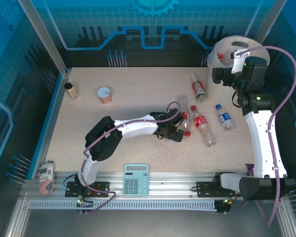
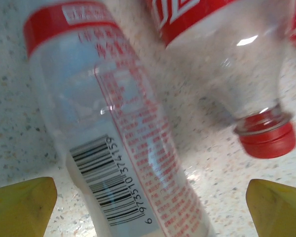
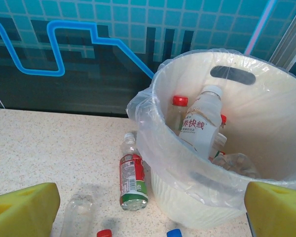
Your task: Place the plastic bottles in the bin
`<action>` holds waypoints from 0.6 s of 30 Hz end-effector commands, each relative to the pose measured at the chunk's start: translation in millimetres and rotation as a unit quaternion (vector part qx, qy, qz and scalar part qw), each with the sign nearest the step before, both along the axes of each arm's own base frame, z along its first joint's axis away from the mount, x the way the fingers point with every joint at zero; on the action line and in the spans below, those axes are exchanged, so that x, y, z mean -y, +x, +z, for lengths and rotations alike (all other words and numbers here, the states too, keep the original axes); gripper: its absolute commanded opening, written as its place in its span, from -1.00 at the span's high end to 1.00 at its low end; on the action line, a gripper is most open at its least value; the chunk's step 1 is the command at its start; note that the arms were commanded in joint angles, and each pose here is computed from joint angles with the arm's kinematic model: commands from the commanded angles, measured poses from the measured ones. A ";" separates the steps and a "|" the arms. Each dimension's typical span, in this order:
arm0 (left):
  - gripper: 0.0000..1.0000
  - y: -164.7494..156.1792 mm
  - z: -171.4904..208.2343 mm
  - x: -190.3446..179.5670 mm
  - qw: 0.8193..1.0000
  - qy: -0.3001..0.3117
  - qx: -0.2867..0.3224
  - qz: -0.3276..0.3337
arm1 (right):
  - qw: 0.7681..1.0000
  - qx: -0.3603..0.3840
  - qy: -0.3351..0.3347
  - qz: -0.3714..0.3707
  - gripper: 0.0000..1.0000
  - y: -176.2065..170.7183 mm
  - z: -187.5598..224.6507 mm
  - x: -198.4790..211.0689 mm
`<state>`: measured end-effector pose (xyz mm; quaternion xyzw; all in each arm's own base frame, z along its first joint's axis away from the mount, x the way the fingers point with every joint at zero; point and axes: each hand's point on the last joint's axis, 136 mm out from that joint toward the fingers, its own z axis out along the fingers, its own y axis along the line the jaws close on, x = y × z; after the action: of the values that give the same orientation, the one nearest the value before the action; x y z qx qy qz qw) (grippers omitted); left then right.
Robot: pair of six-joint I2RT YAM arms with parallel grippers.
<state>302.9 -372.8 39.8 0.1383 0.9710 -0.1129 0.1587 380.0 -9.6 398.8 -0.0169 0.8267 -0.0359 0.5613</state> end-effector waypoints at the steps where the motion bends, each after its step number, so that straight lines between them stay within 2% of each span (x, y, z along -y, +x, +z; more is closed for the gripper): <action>1: -0.94 -7.1 -17.8 -25.2 0.998 0.048 -0.018 0.019 | 1.000 0.008 -0.006 0.004 -0.94 -7.5 4.4 -3.0; 10: -0.53 0.2 -20.5 -26.7 0.999 0.034 -0.006 0.020 | 0.999 -0.010 0.038 0.024 -0.94 -15.8 -20.7 -15.2; 18: -0.21 3.2 -8.7 -28.9 1.000 0.018 0.009 0.020 | 0.990 -0.053 0.114 0.062 -0.94 -24.2 -57.0 -39.1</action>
<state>304.4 -347.5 19.3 0.1239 0.9766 -0.0820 0.1553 361.3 10.1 345.0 -0.0059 0.8521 0.0394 0.5218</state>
